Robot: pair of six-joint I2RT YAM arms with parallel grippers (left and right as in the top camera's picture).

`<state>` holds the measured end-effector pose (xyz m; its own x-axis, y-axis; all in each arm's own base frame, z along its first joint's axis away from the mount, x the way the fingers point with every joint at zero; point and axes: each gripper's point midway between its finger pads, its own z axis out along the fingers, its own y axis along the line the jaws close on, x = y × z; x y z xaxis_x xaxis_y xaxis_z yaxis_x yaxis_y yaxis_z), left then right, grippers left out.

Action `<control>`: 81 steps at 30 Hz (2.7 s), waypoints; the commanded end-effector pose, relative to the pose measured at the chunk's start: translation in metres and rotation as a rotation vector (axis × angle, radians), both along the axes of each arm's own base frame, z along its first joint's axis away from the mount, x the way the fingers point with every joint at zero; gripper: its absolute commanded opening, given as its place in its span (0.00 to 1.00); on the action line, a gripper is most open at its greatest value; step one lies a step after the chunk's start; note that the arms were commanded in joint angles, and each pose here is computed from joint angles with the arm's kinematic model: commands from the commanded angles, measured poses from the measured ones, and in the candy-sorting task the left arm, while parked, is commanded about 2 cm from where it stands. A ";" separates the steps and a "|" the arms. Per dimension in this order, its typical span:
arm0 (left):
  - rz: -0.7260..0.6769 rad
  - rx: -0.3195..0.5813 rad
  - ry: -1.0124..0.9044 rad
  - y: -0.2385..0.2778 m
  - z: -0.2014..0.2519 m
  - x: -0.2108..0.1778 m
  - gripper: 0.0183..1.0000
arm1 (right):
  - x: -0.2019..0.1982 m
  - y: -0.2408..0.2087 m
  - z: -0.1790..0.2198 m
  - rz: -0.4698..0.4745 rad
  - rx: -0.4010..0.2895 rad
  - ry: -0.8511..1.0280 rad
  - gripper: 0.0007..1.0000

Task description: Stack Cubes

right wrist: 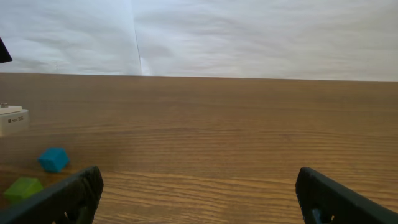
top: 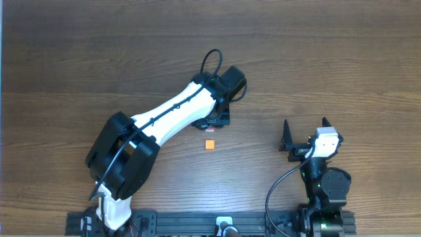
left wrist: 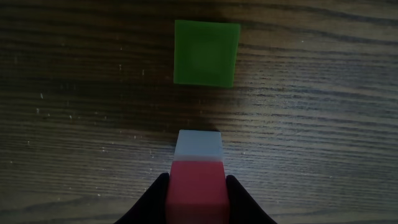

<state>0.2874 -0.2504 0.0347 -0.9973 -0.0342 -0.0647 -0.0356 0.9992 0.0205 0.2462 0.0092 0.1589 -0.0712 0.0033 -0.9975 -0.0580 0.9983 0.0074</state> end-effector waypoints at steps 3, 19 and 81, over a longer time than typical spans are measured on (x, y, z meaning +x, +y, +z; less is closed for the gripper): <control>-0.006 0.008 0.012 0.003 -0.003 -0.002 0.02 | 0.000 0.002 -0.001 0.011 0.001 -0.001 0.99; -0.005 0.019 0.001 0.005 -0.003 -0.001 0.02 | 0.000 0.002 -0.001 0.011 0.001 -0.001 0.99; -0.028 0.018 -0.009 0.004 0.012 -0.010 0.67 | 0.000 0.002 -0.001 0.011 0.001 -0.001 0.99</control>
<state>0.2841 -0.2471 0.0336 -0.9978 -0.0259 -0.0607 -0.0284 0.9987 0.0411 0.2462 0.0092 0.1589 -0.0712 0.0033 -0.9975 -0.0580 0.9983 0.0074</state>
